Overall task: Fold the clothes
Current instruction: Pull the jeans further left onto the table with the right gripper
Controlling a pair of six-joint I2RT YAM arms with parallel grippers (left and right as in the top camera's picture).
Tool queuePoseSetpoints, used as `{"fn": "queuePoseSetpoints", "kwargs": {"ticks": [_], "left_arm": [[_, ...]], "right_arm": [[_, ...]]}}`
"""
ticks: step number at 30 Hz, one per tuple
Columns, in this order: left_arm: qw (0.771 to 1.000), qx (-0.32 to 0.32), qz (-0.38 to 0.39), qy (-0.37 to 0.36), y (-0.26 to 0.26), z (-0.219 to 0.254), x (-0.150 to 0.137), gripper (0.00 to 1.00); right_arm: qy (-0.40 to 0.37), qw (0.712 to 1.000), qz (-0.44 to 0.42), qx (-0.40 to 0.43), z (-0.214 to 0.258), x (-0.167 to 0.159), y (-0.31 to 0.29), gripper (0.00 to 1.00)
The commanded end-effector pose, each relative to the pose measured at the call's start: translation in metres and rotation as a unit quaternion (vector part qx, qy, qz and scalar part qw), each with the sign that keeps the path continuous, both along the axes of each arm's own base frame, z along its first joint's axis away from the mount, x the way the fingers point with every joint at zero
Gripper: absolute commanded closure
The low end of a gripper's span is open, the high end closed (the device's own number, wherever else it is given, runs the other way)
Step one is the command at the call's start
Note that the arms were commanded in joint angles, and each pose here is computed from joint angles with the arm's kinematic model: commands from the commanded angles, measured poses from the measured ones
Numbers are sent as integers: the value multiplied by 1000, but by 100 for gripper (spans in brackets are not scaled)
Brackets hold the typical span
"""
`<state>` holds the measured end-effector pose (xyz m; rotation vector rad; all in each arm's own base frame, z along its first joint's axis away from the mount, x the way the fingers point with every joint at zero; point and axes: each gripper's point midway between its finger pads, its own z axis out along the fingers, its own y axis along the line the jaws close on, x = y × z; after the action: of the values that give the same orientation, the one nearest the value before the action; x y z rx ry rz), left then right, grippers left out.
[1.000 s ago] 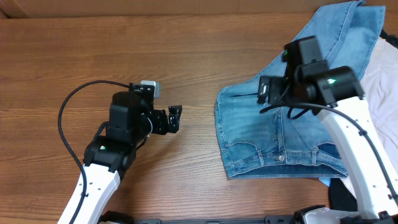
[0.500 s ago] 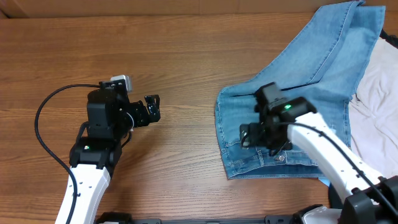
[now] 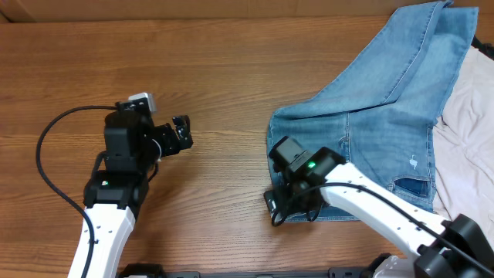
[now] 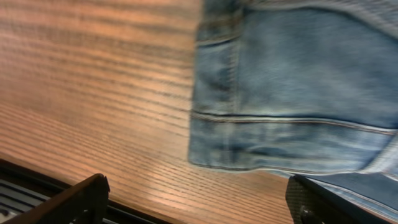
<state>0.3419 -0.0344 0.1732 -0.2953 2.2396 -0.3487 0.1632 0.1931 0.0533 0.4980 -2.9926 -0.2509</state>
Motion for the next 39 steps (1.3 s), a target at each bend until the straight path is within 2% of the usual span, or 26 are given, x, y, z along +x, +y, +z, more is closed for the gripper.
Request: {"fn": "queuePoseSetpoints", "kwargs": {"ticks": [1,5,7,10,12,13,14,19,24,30,31,33,37,38,39], "left_arm": [[999,-2,38,-19,19,16,4,0],[997,-8,68,-19,39,16,4,0],[997,-7,77,-18,45,16,3,0],[996,-7,86,-16,52,15,3,0],[996,-7,87,-15,53,15,2,0],[996,-7,87,-15,53,15,2,0],[996,-5,89,-15,53,15,2,0],[994,31,104,-28,68,23,4,0],[989,44,131,-51,92,58,7,0],[985,46,152,-64,108,80,6,0],[985,46,151,-62,108,79,6,0],[986,43,148,-55,106,76,4,0],[991,26,125,-44,95,71,2,0],[993,13,107,-38,87,68,1,0],[995,4,96,-36,82,67,1,0]], "right_arm": [[15,1000,7,-26,-14,-6,-1,6],[42,998,10,-54,-32,-11,-5,9],[52,997,11,-64,-39,-13,-6,17],[63,995,4,-77,-50,-14,-8,52],[61,995,2,-80,-53,-12,-7,72],[54,995,2,-81,-54,-9,-8,85],[48,995,3,-82,-53,-7,-7,89],[24,998,37,-52,-36,11,12,93],[-63,993,88,36,20,61,70,95],[-147,974,96,145,76,100,128,95],[-149,971,98,159,80,100,134,85],[-144,969,101,171,82,98,138,51],[-140,972,113,150,77,95,129,21],[-149,977,100,116,72,101,115,14],[-157,979,88,97,71,107,106,12]]}}
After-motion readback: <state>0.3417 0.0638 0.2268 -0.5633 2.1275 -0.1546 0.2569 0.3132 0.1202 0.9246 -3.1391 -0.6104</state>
